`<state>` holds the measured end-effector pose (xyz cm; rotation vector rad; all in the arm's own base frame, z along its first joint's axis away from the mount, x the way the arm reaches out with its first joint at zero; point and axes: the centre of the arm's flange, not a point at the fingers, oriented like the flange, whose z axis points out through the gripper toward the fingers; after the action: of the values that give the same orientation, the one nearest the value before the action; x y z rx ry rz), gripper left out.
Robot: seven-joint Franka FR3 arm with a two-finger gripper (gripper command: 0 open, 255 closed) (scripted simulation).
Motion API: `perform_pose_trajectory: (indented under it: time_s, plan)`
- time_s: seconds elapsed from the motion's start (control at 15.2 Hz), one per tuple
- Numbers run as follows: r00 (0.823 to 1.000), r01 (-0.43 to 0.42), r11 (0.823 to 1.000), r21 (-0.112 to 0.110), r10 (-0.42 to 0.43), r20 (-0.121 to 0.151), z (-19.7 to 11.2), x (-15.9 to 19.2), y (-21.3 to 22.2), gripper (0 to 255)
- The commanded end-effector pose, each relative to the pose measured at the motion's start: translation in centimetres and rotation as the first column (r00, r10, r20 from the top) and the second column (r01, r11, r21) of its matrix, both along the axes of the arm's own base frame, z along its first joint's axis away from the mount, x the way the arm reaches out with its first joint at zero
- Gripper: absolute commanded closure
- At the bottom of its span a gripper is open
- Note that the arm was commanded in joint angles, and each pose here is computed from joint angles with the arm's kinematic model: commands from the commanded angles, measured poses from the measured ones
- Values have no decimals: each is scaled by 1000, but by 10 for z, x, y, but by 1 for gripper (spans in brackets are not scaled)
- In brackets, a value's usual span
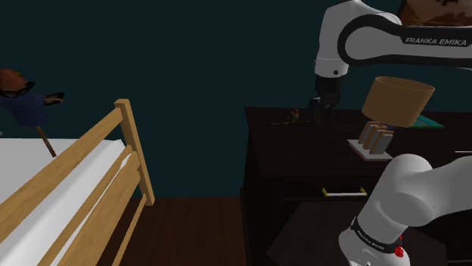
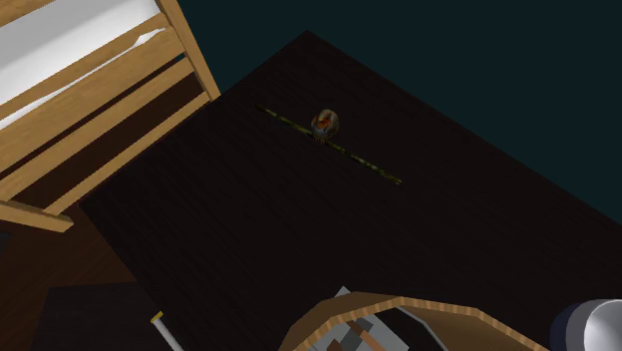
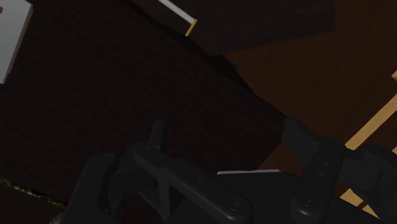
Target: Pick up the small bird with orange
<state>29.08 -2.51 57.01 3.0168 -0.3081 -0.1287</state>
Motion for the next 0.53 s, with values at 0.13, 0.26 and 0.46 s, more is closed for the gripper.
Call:
perform_pose_trajectory:
  time_s: [0.13,0.26,0.46]
  plan:
    - [1000,-20,1000,10,20,2,-6,10,-25,0]
    - [999,-39,999,20,39,4,-13,20,-49,0]
    - [998,-69,997,35,69,7,-23,36,-86,0]
